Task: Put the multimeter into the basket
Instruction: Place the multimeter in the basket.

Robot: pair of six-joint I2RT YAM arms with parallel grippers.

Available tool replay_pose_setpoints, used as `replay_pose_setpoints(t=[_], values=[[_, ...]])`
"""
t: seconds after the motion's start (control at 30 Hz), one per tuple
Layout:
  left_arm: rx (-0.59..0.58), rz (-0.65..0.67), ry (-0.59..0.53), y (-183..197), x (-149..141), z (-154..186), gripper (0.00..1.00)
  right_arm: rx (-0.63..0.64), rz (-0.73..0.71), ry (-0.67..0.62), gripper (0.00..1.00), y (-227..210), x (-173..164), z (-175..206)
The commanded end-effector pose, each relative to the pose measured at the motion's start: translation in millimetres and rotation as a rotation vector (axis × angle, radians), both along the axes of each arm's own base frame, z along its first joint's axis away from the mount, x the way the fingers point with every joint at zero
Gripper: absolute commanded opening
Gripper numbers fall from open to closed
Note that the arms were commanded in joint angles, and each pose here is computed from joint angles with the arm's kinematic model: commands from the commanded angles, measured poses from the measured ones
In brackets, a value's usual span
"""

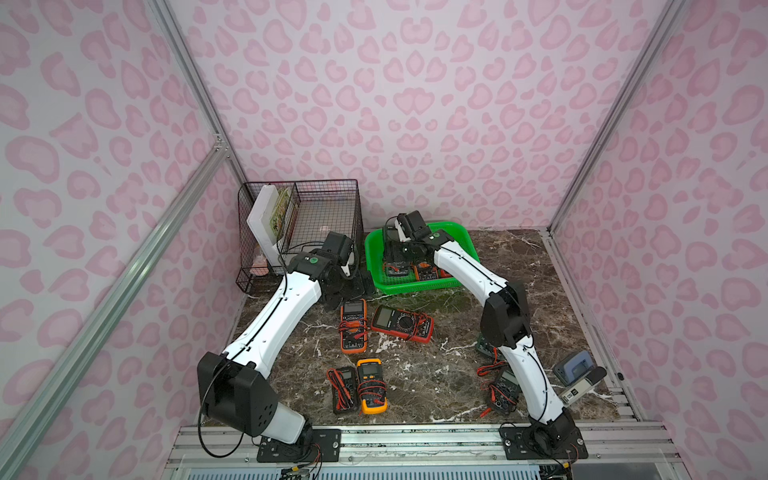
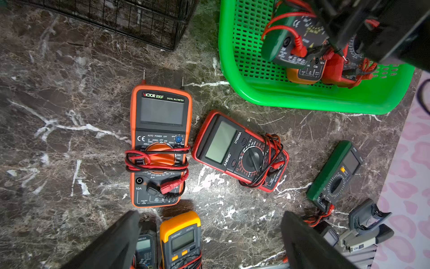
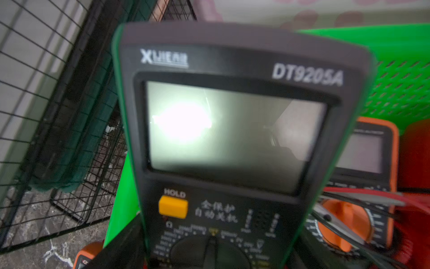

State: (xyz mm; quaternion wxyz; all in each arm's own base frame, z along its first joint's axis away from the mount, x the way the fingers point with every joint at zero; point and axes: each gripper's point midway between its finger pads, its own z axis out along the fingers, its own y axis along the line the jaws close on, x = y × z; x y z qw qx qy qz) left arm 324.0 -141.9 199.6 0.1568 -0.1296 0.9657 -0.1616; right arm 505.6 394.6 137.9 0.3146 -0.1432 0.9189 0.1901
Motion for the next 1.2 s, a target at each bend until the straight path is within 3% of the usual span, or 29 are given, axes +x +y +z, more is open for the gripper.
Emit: replay_pose_setpoints(t=[0.0,0.13,0.43,0.6,0.87,1.17], values=[[0.003,-0.013,0.012,0.4,-3.0,-1.5,0.99,-0.015,0.015,-0.027,0.6,3.8,3.0,-2.1],[-0.002,-0.009,0.012,0.1,-3.7,-2.2,0.99,-0.046,0.021,-0.001,0.65,2.6,0.3,-18.7],[-0.022,0.001,0.002,-2.1,-2.2,1.2,0.99,-0.08,0.019,0.044,0.9,-0.6,-1.9,-43.3],[-0.028,0.004,-0.002,-3.2,-0.4,2.6,0.99,-0.075,0.021,0.052,0.99,1.5,-1.6,-43.8],[-0.037,0.005,-0.013,-4.8,1.9,6.6,0.99,-0.051,0.024,0.018,0.99,2.4,-0.8,-19.4],[-0.033,0.001,-0.021,-4.1,2.4,8.2,0.99,-0.001,0.028,-0.037,0.99,-1.9,-8.6,37.7]])
